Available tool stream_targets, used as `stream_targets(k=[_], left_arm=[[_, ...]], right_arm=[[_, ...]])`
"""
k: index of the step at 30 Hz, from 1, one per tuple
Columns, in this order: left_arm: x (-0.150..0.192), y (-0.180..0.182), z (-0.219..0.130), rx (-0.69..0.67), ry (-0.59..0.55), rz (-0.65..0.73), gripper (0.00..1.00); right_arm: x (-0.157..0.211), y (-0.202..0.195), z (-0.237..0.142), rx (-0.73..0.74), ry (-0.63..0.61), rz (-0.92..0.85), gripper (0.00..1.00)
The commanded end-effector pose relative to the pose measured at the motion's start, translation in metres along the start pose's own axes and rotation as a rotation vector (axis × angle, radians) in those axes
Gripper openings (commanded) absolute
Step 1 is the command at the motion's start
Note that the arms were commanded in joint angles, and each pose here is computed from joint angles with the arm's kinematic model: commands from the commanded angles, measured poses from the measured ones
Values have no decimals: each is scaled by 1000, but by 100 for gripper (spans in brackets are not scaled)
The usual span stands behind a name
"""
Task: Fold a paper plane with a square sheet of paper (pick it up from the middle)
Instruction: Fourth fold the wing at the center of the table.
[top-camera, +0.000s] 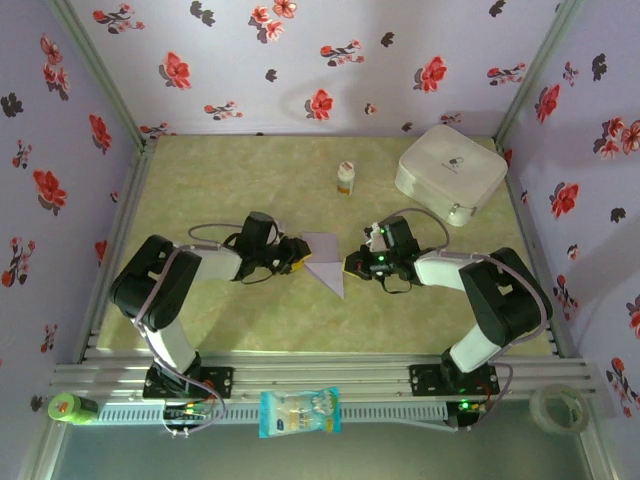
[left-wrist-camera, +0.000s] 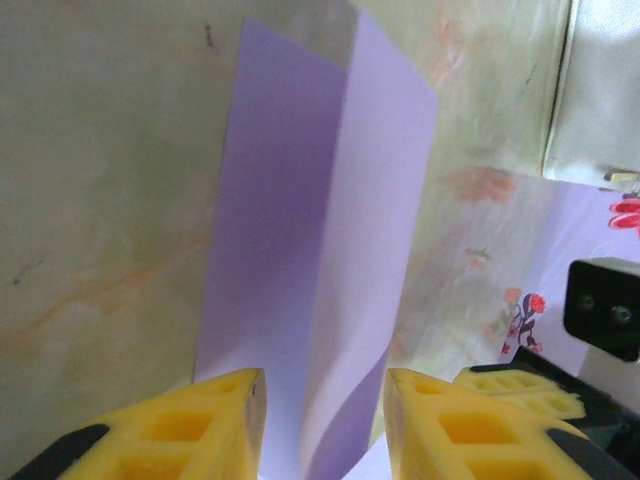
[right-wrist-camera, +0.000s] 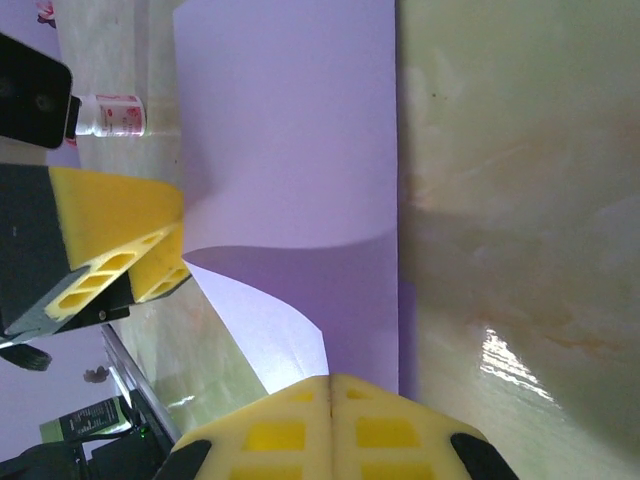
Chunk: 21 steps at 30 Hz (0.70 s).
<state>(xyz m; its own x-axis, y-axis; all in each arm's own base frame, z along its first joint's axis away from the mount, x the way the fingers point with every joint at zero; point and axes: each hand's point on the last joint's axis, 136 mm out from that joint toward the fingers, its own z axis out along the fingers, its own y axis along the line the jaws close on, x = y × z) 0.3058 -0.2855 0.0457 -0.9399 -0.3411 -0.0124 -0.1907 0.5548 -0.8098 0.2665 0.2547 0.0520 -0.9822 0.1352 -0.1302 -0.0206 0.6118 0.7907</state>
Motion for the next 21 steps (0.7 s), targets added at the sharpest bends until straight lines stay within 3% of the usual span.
stream_targets(k=[1, 8, 15, 18, 21], left_arm=[[-11, -16, 4, 49, -2, 14, 30], [-14, -13, 12, 25, 12, 28, 23], [-21, -17, 10, -1, -13, 63, 1], [-22, -18, 7, -10, -43, 55, 0], [-23, -24, 2, -9, -97, 35, 0]], right_arm=[[2, 2, -4, -23, 3, -8, 4], [4, -2, -5, -21, 8, -7, 4], [5, -1, -9, -9, 6, -17, 9], [4, -2, -17, 39, -6, -40, 12], [1, -10, -33, 144, -52, -84, 22]])
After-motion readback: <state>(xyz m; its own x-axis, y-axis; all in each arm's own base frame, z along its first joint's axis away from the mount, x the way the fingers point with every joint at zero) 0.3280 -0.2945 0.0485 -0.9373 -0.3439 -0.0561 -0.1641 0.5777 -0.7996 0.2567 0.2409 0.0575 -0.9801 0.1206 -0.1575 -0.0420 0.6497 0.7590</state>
